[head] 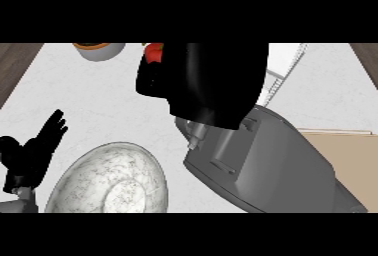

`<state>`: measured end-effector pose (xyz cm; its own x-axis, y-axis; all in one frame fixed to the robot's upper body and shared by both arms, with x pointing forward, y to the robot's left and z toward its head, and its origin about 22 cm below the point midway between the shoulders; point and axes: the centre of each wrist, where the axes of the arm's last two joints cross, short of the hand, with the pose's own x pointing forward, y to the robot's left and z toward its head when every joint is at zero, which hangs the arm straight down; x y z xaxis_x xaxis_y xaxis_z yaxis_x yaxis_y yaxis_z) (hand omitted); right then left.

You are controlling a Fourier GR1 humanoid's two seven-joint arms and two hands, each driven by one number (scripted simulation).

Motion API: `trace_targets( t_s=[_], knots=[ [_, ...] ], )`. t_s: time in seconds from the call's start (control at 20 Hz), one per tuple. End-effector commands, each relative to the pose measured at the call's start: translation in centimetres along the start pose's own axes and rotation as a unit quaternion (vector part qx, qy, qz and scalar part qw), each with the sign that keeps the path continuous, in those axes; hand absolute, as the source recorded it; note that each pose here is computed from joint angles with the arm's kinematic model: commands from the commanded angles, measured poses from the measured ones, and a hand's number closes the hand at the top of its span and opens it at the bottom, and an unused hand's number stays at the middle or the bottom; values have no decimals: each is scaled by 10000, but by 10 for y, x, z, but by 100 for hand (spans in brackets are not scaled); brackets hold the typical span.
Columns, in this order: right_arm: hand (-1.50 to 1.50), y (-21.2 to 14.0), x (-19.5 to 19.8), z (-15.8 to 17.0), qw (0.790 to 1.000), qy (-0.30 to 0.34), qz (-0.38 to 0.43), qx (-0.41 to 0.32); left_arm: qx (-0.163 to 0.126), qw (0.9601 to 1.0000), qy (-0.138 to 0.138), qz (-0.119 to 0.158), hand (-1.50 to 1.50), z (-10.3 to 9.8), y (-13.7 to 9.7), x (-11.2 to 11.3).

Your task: Pick the bell pepper from the tray and place it in the tiered shelf

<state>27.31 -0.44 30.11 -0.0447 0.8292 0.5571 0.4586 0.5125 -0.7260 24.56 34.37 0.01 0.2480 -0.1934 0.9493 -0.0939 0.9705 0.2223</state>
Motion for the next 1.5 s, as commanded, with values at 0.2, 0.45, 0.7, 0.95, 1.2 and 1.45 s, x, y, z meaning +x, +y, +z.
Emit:
trace_targets(
  t_s=[0.2,0.45,0.7,0.95,1.2,1.45],
  knots=[
    [150,-17,32,-29,9861,1333,952,-278,57,9999,30,84,0,9,9,-7],
    [150,-28,49,-43,9844,1322,1135,-243,28,10000,15,60,0,2,11,-5],
    [150,-21,37,-69,9776,1552,1372,-375,121,9999,-88,50,0,7,-2,-7],
    [150,-12,14,-99,9706,1604,1757,-372,33,10000,-45,29,0,7,8,-6],
    [150,-18,-6,-118,9721,1762,1457,-514,94,9999,-35,84,0,5,3,-10],
    [150,-1,-52,-132,9736,1931,1153,-394,17,9999,-77,100,0,-1,16,1]
  ],
)
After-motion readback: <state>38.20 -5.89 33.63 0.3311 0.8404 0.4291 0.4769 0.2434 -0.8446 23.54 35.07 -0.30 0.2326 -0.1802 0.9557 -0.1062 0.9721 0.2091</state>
